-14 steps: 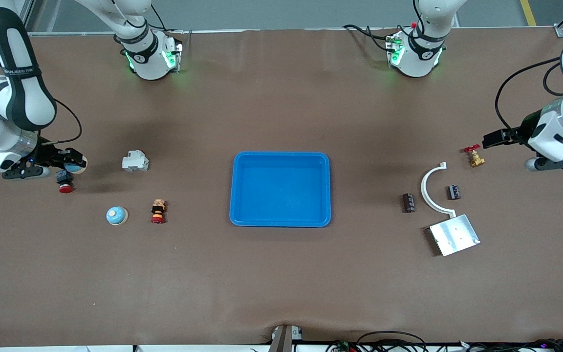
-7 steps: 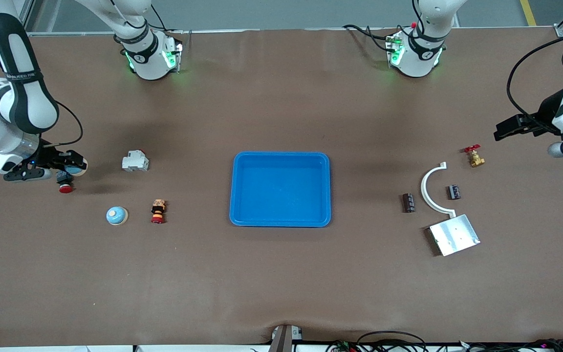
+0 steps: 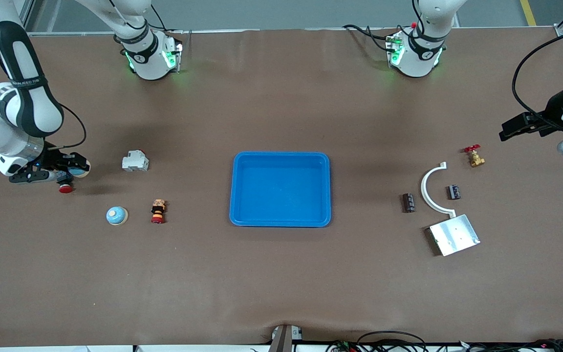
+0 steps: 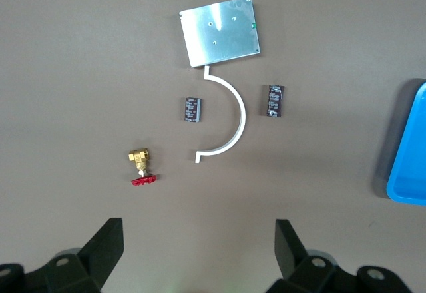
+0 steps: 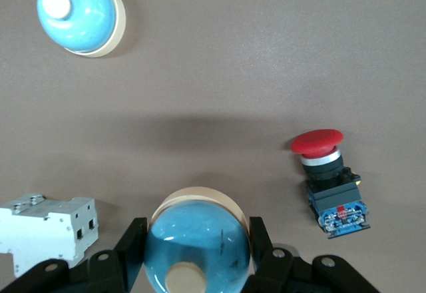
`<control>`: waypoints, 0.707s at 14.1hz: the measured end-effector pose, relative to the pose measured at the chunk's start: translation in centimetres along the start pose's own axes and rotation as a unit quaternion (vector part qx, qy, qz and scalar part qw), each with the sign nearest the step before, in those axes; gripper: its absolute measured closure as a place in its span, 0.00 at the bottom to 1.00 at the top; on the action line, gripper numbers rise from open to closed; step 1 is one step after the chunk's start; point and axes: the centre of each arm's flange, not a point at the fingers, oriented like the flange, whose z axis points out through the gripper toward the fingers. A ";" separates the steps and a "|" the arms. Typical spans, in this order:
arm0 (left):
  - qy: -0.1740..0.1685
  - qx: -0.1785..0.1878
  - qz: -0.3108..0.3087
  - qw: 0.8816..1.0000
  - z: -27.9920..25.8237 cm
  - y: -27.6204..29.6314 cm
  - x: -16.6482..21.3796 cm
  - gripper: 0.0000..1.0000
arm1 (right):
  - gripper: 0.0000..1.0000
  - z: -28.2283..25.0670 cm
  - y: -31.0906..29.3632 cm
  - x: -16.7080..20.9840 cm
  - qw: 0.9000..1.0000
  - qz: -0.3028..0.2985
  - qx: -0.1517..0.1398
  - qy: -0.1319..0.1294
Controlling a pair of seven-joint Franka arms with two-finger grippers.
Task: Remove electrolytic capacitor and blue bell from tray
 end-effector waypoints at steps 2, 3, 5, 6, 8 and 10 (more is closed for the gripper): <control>0.000 0.000 0.000 1.000 0.0 0.0 0.0 0.00 | 0.33 0.3 0.0 -0.1 1.000 0.000 0.000 0.000; -0.001 -0.001 0.000 1.000 0.1 0.0 0.0 0.00 | 0.33 0.3 0.0 -0.1 1.000 0.000 -0.001 0.000; -0.002 -0.001 0.000 1.000 0.2 -0.1 0.1 0.00 | 0.33 0.6 0.0 -0.3 1.000 0.001 -0.005 0.005; -0.002 -0.001 0.000 1.000 0.2 -0.1 0.1 0.00 | 0.33 0.9 0.0 -0.5 1.000 0.002 -0.008 0.008; -0.002 -0.002 0.000 1.000 0.2 -0.1 0.1 0.00 | 0.33 1.6 0.0 -0.9 1.000 0.003 -0.012 0.010; -0.002 -0.002 0.000 1.000 0.2 -0.1 0.1 0.00 | 0.33 2.1 0.1 -1.0 1.000 0.003 -0.012 0.009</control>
